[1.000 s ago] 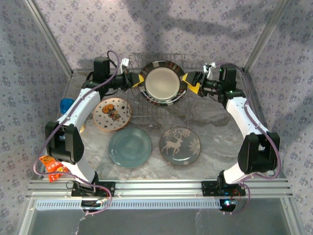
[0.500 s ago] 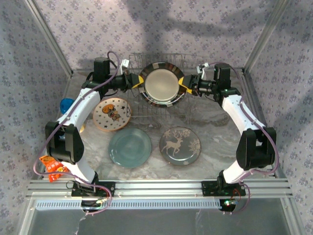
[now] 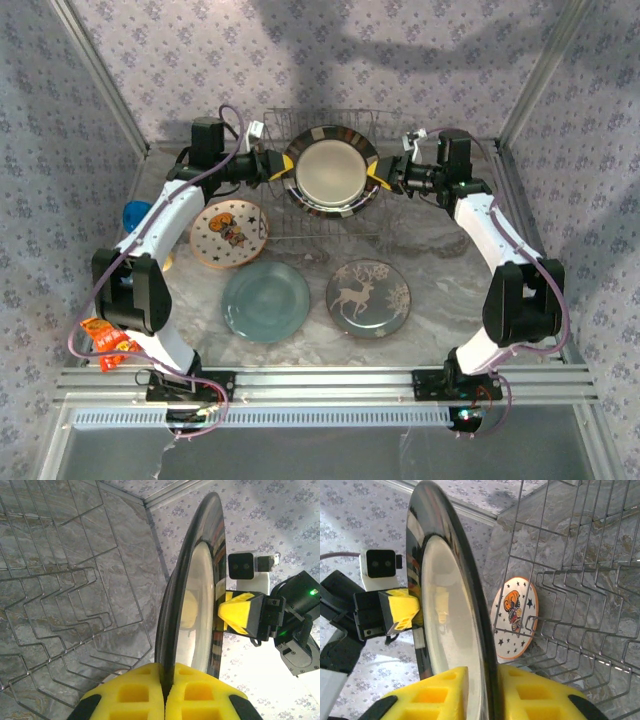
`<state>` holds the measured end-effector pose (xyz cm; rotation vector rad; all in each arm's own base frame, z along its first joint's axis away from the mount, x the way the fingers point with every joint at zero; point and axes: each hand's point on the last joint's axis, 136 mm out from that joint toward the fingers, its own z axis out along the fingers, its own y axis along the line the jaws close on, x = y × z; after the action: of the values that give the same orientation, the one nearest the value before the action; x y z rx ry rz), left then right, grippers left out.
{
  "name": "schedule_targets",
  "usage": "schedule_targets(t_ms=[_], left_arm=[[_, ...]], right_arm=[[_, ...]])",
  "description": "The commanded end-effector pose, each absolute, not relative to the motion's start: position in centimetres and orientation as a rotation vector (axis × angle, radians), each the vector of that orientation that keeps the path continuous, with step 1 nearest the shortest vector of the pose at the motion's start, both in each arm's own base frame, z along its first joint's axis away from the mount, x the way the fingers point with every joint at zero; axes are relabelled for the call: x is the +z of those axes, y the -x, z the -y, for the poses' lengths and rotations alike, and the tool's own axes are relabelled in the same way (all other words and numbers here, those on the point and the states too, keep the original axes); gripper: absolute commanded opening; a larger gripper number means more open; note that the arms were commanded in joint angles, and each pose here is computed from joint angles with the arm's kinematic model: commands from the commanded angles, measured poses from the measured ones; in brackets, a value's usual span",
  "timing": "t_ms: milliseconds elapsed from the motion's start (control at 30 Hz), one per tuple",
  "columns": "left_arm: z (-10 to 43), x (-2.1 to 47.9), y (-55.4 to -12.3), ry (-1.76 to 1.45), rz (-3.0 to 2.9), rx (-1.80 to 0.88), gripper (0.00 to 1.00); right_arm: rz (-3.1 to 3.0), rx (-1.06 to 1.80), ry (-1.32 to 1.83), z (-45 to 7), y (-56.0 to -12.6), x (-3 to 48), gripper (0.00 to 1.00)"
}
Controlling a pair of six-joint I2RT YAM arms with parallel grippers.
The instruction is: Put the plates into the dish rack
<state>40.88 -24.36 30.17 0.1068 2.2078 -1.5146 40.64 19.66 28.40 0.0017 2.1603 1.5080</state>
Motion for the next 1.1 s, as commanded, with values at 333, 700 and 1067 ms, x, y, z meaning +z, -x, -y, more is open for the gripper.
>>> schedule_targets(t_ms=[333, 700, 1067], left_arm=[[24.6, 34.9, -39.5, -0.256, -2.057, -1.549, 0.02], [24.6, 32.7, -39.9, -0.243, -2.118, -1.516, 0.39], [24.2, 30.9, -40.1, -0.236, -2.179, -1.429, 0.74]], right_arm=[[-2.134, 1.545, 0.059, -20.5, -40.2, 29.8, 0.0], [-2.091, 1.529, 0.013, -19.7, -40.6, 30.6, 0.0], [-2.066, 1.466, -0.028, -18.3, -40.7, 31.8, 0.0]])
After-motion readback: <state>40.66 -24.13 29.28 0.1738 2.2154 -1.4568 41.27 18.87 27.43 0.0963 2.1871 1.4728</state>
